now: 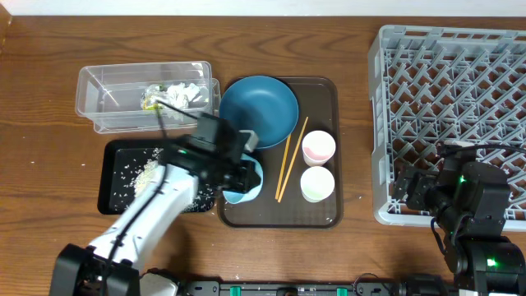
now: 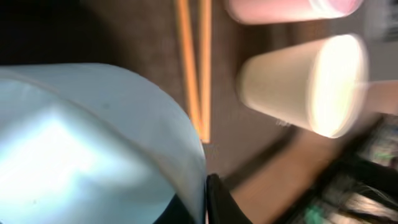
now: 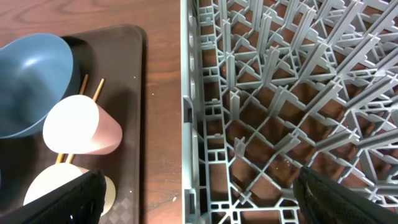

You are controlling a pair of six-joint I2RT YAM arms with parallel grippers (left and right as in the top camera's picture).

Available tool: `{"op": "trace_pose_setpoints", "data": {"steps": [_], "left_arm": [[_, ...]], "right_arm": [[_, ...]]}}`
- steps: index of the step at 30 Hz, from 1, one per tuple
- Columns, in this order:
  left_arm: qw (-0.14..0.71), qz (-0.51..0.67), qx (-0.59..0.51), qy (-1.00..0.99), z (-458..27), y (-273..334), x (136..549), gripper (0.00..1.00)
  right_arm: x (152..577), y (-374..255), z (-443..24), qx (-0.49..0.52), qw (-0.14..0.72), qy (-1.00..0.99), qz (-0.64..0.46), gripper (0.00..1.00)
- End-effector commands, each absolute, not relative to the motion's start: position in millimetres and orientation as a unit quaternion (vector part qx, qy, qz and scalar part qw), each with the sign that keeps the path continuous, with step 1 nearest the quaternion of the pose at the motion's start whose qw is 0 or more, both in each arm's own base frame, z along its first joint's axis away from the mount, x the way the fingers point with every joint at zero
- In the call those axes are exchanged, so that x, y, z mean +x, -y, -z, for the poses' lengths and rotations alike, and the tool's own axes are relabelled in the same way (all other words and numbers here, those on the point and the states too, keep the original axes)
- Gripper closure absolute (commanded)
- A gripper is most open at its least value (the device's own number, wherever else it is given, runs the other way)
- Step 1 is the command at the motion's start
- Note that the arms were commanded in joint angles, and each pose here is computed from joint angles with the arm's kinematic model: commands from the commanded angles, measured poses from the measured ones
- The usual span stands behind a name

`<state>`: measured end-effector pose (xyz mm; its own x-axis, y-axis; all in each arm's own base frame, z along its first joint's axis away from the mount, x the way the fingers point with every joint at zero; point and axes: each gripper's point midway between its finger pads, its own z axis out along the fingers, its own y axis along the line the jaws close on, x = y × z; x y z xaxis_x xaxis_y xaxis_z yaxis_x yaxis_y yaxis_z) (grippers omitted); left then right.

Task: Sort waste into correct bins and load items into the dishwasher rack
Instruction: 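Return the emptied bowl to the brown tray with the left gripper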

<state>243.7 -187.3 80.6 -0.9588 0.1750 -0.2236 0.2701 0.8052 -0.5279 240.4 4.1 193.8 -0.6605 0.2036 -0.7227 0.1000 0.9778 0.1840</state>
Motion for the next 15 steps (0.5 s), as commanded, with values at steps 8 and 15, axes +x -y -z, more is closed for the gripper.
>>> {"op": "trace_pose_setpoints", "data": {"steps": [8, 15], "left_arm": [[0.182, 0.188, 0.095, -0.961, -82, 203, 272, 0.89], [0.183, 0.211, 0.103, -0.955, -87, 217, 269, 0.69]], "right_arm": [[240, -8, -201, 0.08, 0.409, -0.906, -0.071, 0.05], [240, -8, -201, 0.08, 0.409, -0.906, -0.071, 0.04]]}}
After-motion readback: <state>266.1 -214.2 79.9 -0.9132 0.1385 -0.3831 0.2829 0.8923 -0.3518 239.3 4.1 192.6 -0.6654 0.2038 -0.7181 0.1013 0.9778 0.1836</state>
